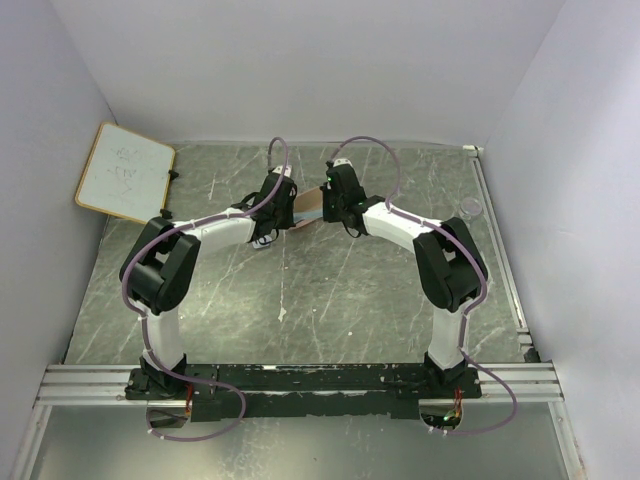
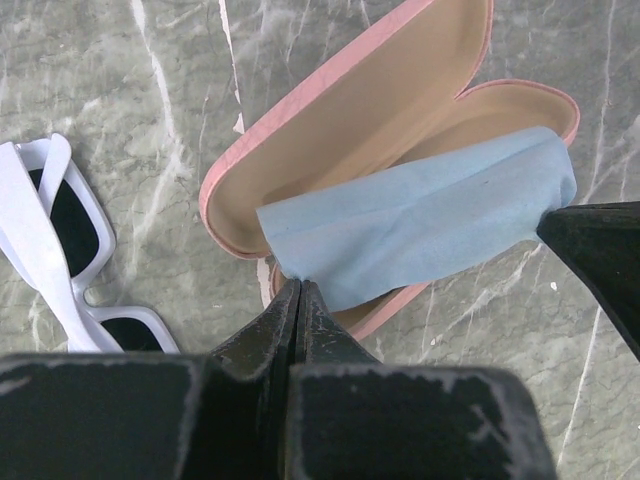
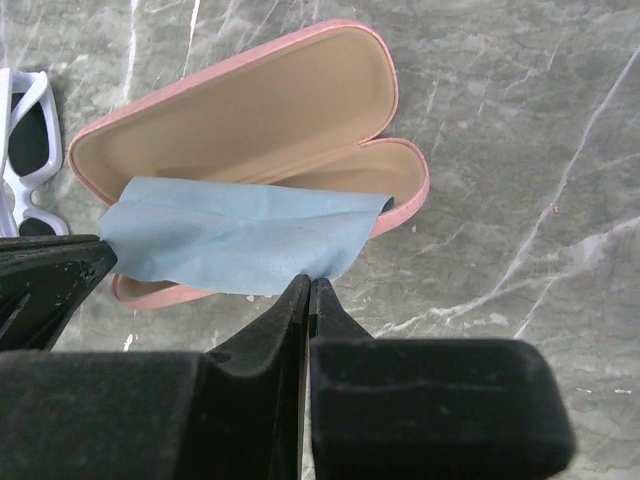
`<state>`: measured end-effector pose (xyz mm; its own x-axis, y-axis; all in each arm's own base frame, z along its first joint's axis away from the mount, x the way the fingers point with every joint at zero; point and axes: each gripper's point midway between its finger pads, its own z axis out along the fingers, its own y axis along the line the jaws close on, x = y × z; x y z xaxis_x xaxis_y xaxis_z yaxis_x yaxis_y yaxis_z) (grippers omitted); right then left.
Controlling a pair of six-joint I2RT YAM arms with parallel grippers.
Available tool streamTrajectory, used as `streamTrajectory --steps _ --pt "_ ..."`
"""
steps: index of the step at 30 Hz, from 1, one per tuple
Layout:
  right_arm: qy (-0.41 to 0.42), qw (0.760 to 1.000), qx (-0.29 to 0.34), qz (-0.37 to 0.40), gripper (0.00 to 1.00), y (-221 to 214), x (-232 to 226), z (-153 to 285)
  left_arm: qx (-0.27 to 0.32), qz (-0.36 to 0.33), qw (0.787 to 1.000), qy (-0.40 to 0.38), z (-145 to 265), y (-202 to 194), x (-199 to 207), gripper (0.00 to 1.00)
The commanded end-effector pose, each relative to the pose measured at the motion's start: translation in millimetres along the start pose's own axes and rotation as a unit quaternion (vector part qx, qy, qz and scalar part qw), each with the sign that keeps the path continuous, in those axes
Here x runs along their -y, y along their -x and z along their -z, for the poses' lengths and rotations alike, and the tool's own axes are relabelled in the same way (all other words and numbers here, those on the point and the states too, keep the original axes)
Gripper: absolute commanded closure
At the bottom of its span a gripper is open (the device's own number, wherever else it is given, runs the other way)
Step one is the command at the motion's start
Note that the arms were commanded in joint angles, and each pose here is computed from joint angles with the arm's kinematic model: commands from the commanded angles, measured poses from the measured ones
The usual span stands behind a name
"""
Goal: Organize the sunglasses
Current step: Place the glasses cleaning cloth in the sunglasses case.
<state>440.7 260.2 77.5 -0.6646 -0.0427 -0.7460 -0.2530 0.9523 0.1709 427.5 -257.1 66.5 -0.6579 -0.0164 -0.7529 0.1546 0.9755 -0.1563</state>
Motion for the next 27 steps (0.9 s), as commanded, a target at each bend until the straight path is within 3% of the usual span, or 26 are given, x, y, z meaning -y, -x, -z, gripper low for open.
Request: streamTrajectory --steps 1,18,27 --pt "-0.007 1.000 0.023 0.011 1.00 17.0 0.3 3.5 0.018 0.009 1.000 -0.022 0.2 14.3 11.9 0.93" --pt "-0.009 0.999 0.028 0.020 1.00 32.9 6.4 -21.0 -0.004 0.020 0.999 -0.028 -9.8 -5.4 12.8 0.93" --pt "-0.016 1.000 -0.002 0.013 1.00 5.6 19.9 -37.7 -0.016 0.019 0.999 -0.026 -15.5 -16.1 11.6 0.93"
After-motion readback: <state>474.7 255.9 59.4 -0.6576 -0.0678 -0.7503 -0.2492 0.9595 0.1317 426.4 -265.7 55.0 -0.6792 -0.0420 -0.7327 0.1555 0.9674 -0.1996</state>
